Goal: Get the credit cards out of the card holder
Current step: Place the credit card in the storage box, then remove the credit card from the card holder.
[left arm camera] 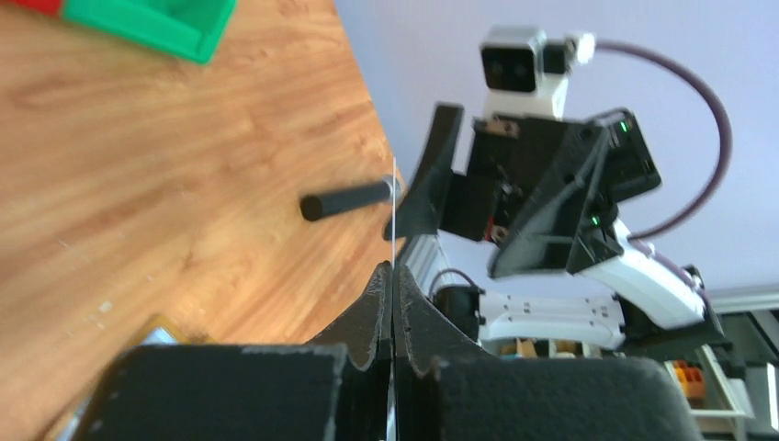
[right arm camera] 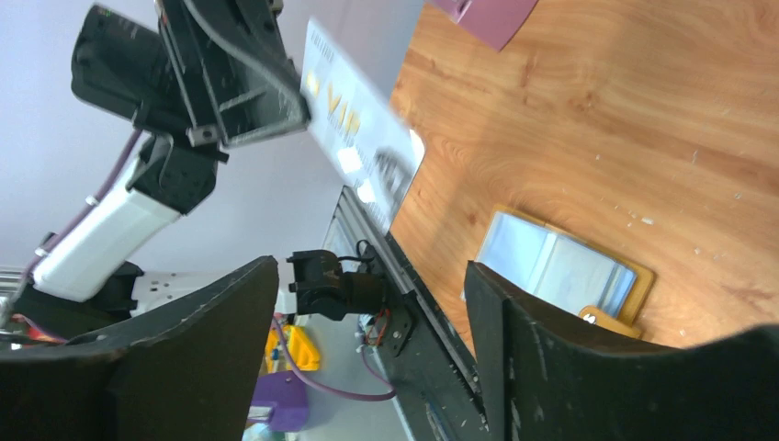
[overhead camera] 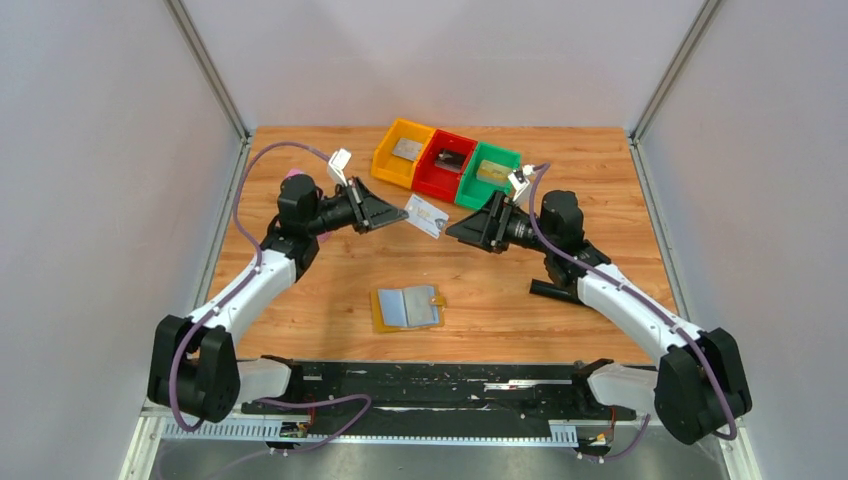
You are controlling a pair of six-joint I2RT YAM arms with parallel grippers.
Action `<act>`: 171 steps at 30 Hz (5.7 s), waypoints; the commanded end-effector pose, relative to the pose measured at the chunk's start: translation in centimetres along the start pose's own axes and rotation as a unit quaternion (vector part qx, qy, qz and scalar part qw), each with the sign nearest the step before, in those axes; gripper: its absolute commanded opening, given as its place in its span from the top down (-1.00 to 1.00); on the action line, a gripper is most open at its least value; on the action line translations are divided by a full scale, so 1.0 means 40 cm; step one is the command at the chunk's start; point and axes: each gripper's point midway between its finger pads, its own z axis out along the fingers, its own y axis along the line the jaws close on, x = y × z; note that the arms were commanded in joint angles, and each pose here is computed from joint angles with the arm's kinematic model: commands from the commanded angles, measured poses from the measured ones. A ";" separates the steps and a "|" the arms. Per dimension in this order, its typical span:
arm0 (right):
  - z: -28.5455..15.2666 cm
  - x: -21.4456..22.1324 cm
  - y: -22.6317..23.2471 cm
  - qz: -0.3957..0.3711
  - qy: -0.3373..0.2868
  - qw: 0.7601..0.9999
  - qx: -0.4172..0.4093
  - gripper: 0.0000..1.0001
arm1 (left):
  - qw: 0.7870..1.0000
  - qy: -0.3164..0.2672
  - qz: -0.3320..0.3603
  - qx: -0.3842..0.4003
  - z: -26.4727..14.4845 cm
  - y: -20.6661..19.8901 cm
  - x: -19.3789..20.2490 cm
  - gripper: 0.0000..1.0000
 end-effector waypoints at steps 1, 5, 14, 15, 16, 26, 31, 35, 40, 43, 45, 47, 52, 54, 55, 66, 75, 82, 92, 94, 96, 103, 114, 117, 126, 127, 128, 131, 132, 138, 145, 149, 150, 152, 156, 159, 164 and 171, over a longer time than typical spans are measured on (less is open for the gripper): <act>-0.040 -0.031 0.045 -0.042 -0.046 0.998 -0.001 -0.73 | 0.998 -0.027 0.055 -0.005 0.009 -0.008 -0.105 1.00; -0.058 -0.034 0.047 -0.057 -0.052 0.997 0.016 -1.00 | 0.994 -0.047 0.084 -0.044 0.020 0.031 -0.205 1.00; -0.074 -0.027 0.050 -0.071 -0.050 0.996 0.027 -1.00 | 0.977 -0.110 0.101 -0.150 0.035 0.203 -0.446 1.00; -0.074 -0.028 0.049 -0.073 -0.051 0.996 0.028 -1.00 | 0.972 -0.123 0.117 -0.162 0.036 0.205 -0.485 1.00; -0.073 -0.028 0.048 -0.073 -0.050 0.996 0.028 -1.00 | 0.972 -0.114 0.106 -0.178 0.048 0.254 -0.487 1.00; -0.053 -0.030 0.011 -0.064 -0.037 0.996 0.051 -1.00 | 0.966 -0.100 0.099 -0.218 0.162 0.478 -0.592 1.00; -0.029 -0.025 -0.018 -0.049 -0.021 0.997 0.062 -1.00 | 0.966 -0.111 0.105 -0.211 0.205 0.551 -0.628 1.00; -0.014 -0.028 -0.037 -0.044 -0.015 0.997 0.069 -1.00 | 0.967 -0.114 0.109 -0.202 0.234 0.585 -0.646 1.00; -0.015 -0.016 -0.095 -0.039 -0.011 0.993 0.109 -1.00 | 0.966 -0.107 0.135 -0.192 0.275 0.591 -0.652 1.00; -0.019 -0.008 -0.115 -0.035 -0.012 0.992 0.122 -1.00 | 0.965 -0.106 0.143 -0.191 0.295 0.604 -0.648 1.00; -0.019 -0.007 -0.121 -0.033 -0.011 0.991 0.126 -1.00 | 0.965 -0.107 0.151 -0.187 0.311 0.606 -0.648 1.00; -0.021 -0.005 -0.126 -0.032 -0.007 0.990 0.135 -1.00 | 0.964 -0.108 0.156 -0.184 0.327 0.606 -0.648 1.00; -0.042 -0.002 -0.138 -0.041 -0.010 0.986 0.159 -1.00 | 0.964 -0.112 0.157 -0.181 0.349 0.627 -0.650 1.00; -0.048 -0.001 -0.138 -0.041 -0.013 0.986 0.163 -1.00 | 0.964 -0.116 0.159 -0.181 0.355 0.635 -0.653 1.00; -0.049 -0.002 -0.138 -0.041 -0.014 0.986 0.164 -1.00 | 0.964 -0.117 0.158 -0.181 0.358 0.636 -0.653 1.00; -0.046 -0.015 -0.129 -0.041 -0.019 0.985 0.165 -1.00 | 0.962 -0.124 0.159 -0.185 0.383 0.680 -0.662 0.92; -0.042 -0.018 -0.129 -0.038 -0.019 0.985 0.167 -1.00 | 0.962 -0.127 0.158 -0.185 0.390 0.695 -0.661 0.74; -0.041 -0.020 -0.126 -0.038 -0.019 0.985 0.165 -1.00 | 0.962 -0.128 0.160 -0.183 0.394 0.693 -0.665 0.63; -0.046 -0.025 -0.114 -0.041 -0.024 0.986 0.160 -1.00 | 0.961 -0.128 0.165 -0.179 0.401 0.668 -0.671 0.53; -0.046 -0.025 -0.114 -0.039 -0.024 0.986 0.160 -1.00 | 0.962 -0.126 0.166 -0.177 0.401 0.659 -0.671 0.52; -0.045 -0.025 -0.114 -0.038 -0.023 0.986 0.160 -1.00 | 0.963 -0.123 0.168 -0.173 0.400 0.644 -0.671 0.50; -0.042 -0.019 -0.118 -0.027 -0.019 0.986 0.162 -1.00 | 0.967 -0.101 0.178 -0.151 0.377 0.533 -0.669 0.46; -0.050 0.014 -0.142 -0.004 0.013 0.983 0.184 -0.90 | 0.981 -0.039 0.131 -0.134 0.287 0.369 -0.558 0.41; -0.053 0.026 -0.126 0.005 0.018 0.985 0.174 -0.82 | 0.986 -0.023 0.085 -0.138 0.249 0.347 -0.482 0.41; -0.057 0.092 -0.090 0.009 0.044 0.987 0.152 -0.43 | 0.981 0.020 0.016 -0.192 0.126 0.306 -0.297 0.45; -0.055 0.101 -0.089 0.010 0.046 0.987 0.152 -0.39 | 0.980 0.027 0.010 -0.197 0.106 0.292 -0.272 0.45; -0.051 0.111 -0.087 0.009 0.049 0.987 0.152 -0.37 | 0.980 0.033 0.012 -0.197 0.099 0.282 -0.257 0.45; -0.035 0.144 -0.096 0.005 0.057 0.985 0.165 -0.32 | 0.976 0.059 0.019 -0.207 0.060 0.243 -0.179 0.45; -0.029 0.155 -0.101 0.007 0.060 0.984 0.169 -0.31 | 0.975 0.061 0.022 -0.215 0.053 0.241 -0.166 0.45; 0.012 0.216 -0.127 0.001 0.068 0.982 0.174 -0.15 | 0.968 0.104 0.011 -0.227 0.009 0.233 0.013 0.47; 0.073 0.282 -0.150 -0.011 0.098 0.979 0.176 0.00 | 0.964 0.158 -0.023 -0.212 -0.021 0.254 0.187 0.55; 0.108 0.303 -0.172 -0.013 0.108 0.976 0.191 0.01 | 0.962 0.174 -0.040 -0.207 -0.051 0.279 0.263 0.55; 0.115 0.304 -0.177 -0.012 0.108 0.975 0.192 0.01 | 0.961 0.175 -0.046 -0.208 -0.057 0.293 0.281 0.55; 0.128 0.308 -0.189 -0.013 0.110 0.975 0.193 0.03 | 0.959 0.179 -0.060 -0.211 -0.063 0.314 0.306 0.55; 0.144 0.311 -0.220 -0.015 0.111 0.971 0.210 0.06 | 0.956 0.182 -0.081 -0.217 -0.069 0.347 0.340 0.56; 0.158 0.321 -0.230 -0.012 0.126 0.969 0.210 0.04 | 0.952 0.183 -0.082 -0.230 -0.077 0.368 0.352 0.55; 0.174 0.341 -0.268 0.000 0.145 0.962 0.233 0.03 | 0.945 0.193 -0.082 -0.252 -0.092 0.403 0.374 0.54; 0.170 0.351 -0.313 0.003 0.144 0.955 0.261 0.03 | 0.940 0.197 -0.091 -0.263 -0.106 0.424 0.397 0.53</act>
